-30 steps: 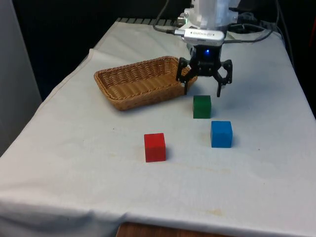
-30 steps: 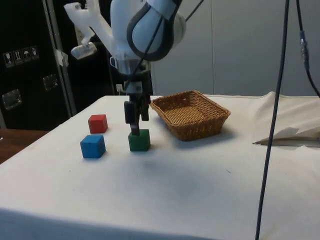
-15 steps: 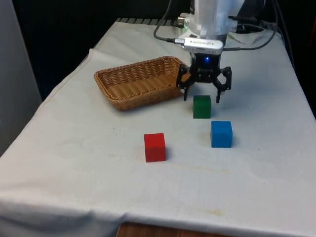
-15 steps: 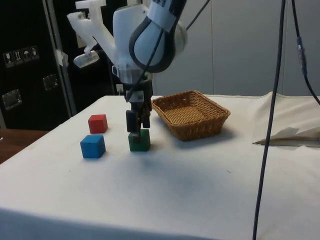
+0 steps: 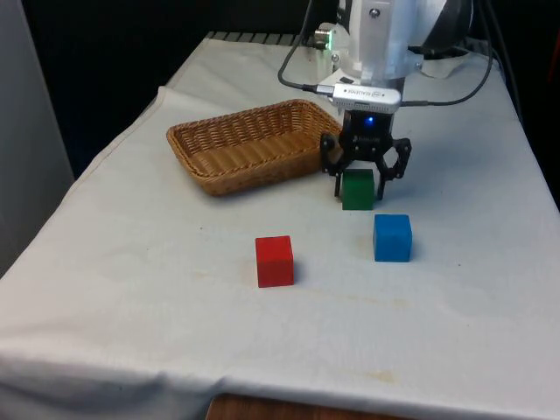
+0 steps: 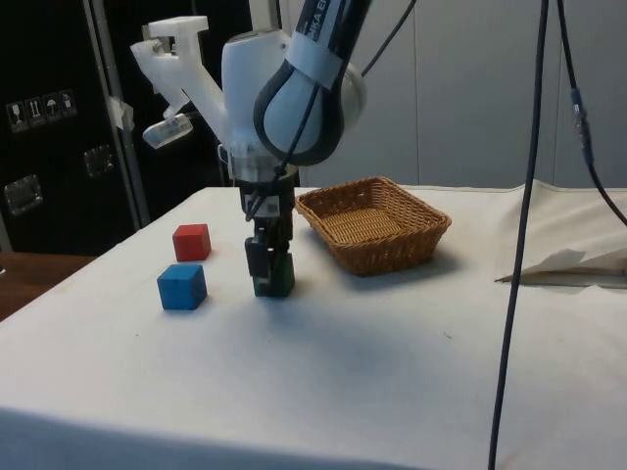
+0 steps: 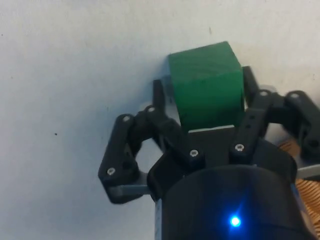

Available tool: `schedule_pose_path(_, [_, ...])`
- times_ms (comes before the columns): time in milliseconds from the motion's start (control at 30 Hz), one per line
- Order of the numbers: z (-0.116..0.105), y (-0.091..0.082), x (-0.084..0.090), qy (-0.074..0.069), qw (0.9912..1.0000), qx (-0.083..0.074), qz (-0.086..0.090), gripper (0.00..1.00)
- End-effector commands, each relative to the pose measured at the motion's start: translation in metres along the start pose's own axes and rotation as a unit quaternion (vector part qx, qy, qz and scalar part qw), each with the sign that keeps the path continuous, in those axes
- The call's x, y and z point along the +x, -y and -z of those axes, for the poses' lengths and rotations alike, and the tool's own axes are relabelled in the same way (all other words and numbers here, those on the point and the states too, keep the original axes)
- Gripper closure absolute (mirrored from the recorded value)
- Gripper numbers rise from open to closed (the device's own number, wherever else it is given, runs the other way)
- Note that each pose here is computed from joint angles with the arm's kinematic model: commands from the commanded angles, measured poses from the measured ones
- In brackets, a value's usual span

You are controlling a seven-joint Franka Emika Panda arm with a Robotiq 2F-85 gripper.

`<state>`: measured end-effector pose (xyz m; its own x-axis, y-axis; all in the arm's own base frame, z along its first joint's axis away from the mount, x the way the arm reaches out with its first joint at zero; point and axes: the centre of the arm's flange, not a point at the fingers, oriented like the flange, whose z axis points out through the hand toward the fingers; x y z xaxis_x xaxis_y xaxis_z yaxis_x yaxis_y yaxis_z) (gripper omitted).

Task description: Pick up exactly two blocks and place them into the basket.

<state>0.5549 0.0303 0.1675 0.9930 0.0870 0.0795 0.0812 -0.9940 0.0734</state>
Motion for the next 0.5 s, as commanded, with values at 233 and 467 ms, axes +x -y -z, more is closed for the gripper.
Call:
schedule_pose_path(233, [0.001,0.0018,-0.0016,-0.004,0.99999,0.001,-0.001,1.0])
schedule_pose_path(467, [0.0084,0.0002,-0.002,-0.005,0.99999,0.001,-0.002,0.99])
